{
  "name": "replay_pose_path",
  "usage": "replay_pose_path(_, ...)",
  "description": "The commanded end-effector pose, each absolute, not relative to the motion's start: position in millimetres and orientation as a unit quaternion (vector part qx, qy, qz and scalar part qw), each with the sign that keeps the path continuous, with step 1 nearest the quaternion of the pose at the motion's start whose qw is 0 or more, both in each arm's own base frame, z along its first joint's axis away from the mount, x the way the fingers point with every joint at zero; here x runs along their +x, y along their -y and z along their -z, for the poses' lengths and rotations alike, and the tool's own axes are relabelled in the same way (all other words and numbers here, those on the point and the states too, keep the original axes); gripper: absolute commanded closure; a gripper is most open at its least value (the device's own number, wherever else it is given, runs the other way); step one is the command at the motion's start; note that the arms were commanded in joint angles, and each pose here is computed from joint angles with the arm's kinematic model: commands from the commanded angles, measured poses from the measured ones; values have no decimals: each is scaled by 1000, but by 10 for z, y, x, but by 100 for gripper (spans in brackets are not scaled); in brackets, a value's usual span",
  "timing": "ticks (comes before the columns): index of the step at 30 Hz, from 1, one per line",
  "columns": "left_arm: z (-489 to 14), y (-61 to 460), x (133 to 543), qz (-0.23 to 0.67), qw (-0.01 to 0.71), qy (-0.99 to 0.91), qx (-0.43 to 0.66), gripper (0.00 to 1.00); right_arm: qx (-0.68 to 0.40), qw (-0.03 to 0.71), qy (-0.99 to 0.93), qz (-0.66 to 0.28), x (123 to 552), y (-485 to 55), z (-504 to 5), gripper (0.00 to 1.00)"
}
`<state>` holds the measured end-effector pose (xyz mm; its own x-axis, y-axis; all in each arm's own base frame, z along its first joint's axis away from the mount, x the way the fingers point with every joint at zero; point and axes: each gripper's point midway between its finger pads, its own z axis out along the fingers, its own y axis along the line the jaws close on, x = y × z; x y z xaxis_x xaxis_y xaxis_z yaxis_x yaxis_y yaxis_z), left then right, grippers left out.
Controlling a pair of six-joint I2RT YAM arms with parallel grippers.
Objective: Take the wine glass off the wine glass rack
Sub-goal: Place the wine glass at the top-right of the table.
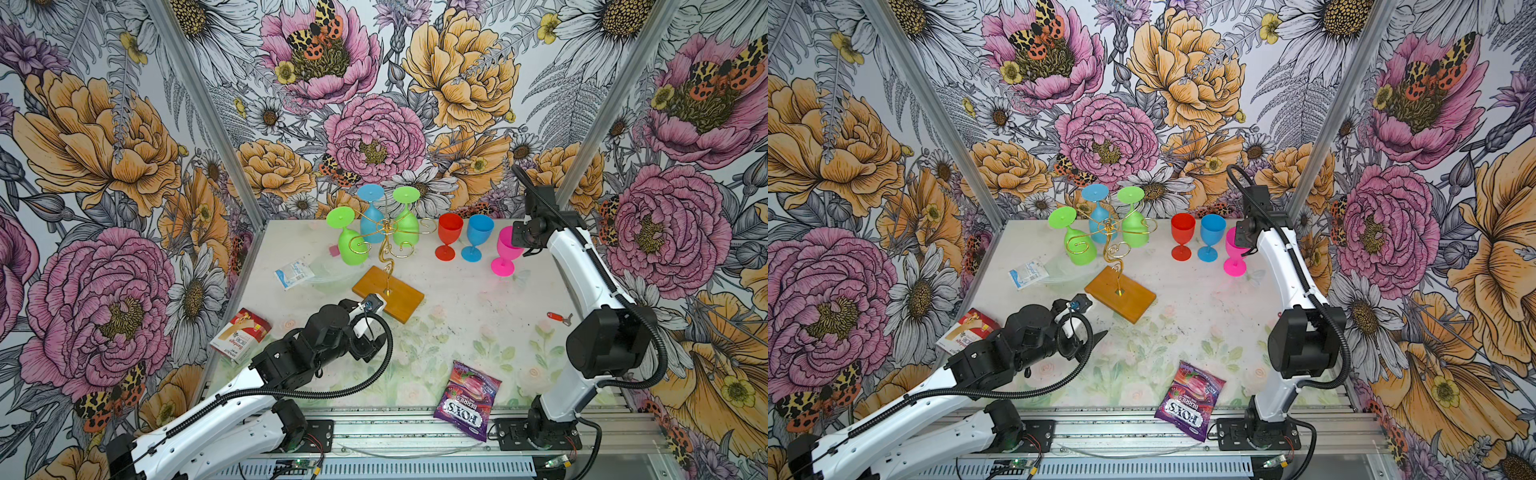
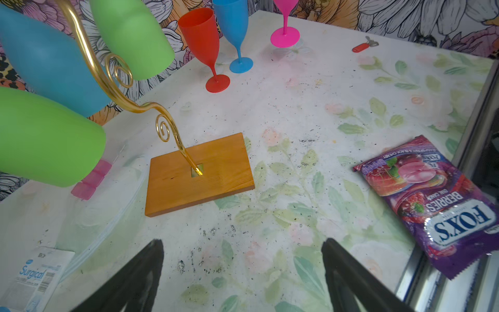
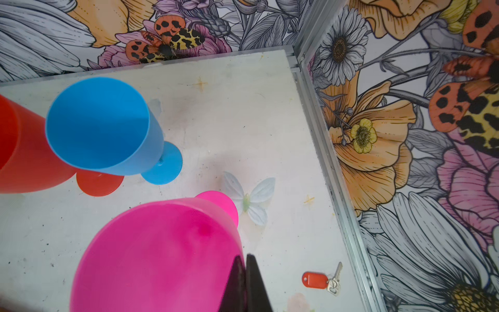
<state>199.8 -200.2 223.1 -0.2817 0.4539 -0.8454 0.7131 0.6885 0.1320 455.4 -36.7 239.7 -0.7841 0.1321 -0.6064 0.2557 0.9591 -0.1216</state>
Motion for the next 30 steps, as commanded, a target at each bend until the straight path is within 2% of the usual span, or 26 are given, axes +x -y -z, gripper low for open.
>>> replay_pose_path(1,-2306,1998,1907,198,455,-800,336,7,110,331,-933,91,4746,446,-2518,100)
replay_pose_path(18,-2250,1746,2117,184,452,-831,268,3,143,327,-933,50,5384,761,-2216,100)
replay_pose_path(30,-2312,1666,2152,192,465,-829,246,2,150,317,-936,38,5565,766,-2001,100)
